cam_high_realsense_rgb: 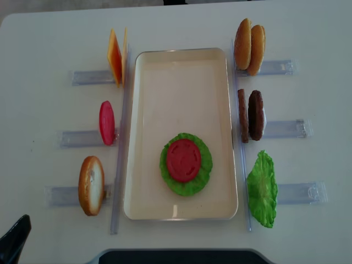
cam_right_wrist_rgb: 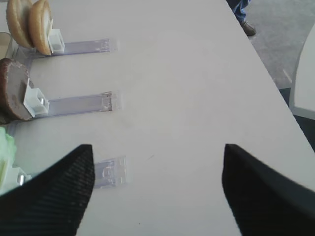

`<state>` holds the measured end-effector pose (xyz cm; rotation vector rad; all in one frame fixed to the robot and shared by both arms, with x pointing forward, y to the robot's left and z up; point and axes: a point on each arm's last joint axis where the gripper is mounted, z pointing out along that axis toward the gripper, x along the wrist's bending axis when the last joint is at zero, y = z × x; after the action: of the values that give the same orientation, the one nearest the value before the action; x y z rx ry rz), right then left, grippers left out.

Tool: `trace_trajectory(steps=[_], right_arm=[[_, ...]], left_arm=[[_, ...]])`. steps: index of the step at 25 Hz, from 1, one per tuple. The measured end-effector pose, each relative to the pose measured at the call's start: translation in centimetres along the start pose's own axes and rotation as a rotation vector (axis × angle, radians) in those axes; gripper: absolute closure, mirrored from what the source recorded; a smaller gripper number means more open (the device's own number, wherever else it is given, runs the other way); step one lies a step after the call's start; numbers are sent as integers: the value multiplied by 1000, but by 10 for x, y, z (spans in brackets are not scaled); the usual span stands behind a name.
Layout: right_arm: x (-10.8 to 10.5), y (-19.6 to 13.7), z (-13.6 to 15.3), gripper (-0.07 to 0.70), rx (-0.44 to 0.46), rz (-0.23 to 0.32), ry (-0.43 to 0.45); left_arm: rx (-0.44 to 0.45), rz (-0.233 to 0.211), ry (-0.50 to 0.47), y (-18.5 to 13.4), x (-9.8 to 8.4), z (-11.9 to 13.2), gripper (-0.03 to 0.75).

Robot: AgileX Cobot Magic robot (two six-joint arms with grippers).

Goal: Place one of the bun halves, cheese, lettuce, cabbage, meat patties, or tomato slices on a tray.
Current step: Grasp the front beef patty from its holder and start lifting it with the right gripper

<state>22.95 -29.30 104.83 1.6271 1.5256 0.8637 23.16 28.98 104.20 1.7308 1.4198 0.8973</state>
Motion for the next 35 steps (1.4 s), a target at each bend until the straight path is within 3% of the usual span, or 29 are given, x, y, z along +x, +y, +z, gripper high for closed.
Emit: trace_trajectory(steps=[35], right_arm=[[0,0,0,118,0,0,0]], left_arm=[[0,0,0,0,0,0,255]])
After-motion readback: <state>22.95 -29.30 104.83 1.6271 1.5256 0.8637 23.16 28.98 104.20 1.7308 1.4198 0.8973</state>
